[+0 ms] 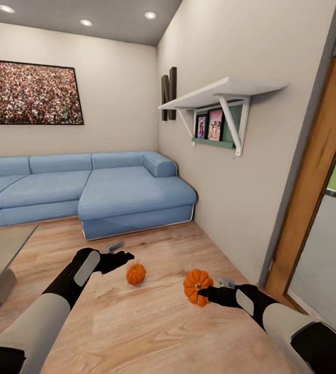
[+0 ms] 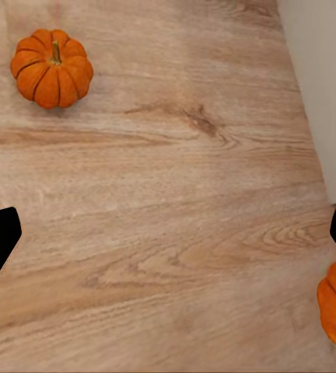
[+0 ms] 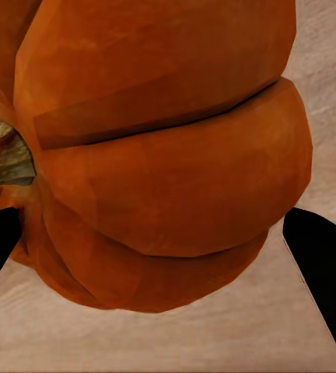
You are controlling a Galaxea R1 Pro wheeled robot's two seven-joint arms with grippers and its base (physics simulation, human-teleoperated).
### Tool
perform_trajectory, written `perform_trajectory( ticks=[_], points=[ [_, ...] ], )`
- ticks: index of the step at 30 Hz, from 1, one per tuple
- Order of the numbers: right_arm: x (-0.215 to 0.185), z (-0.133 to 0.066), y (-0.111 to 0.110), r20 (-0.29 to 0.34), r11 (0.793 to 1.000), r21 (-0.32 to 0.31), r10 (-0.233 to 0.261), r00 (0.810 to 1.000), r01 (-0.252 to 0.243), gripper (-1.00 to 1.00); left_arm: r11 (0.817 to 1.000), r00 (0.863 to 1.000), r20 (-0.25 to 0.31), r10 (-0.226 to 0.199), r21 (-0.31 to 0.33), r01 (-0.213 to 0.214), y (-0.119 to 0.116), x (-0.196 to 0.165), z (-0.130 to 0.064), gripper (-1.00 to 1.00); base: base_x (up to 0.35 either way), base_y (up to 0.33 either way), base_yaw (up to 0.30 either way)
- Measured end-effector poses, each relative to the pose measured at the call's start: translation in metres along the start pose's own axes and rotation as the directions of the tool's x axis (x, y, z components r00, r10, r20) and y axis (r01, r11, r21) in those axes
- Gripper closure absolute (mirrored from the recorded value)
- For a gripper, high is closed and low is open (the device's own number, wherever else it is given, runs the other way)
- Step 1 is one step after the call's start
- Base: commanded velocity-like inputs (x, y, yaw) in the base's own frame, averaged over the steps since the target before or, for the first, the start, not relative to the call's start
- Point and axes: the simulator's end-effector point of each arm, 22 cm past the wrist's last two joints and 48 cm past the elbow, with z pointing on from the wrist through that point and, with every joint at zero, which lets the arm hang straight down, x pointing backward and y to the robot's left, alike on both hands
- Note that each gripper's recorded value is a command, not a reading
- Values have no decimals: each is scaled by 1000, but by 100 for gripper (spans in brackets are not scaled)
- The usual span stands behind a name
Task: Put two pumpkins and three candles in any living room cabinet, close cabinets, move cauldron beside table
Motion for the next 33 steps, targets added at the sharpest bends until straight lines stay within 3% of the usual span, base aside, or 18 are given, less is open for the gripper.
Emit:
perform_trajectory(
  ticks=[13, 33],
  points=[
    [0, 0, 0, 0, 1000, 1, 0, 1000, 0, 100, 1000, 1000, -1, 0, 0, 0, 0, 0, 0, -100, 326, 0, 12],
    [-5, -4, 3, 11, 1000, -2, -5, 1000, 5, 100, 1000, 1000, -2, 2, 13, -2, -11, 3, -2, -100, 317, 0, 249]
  ],
)
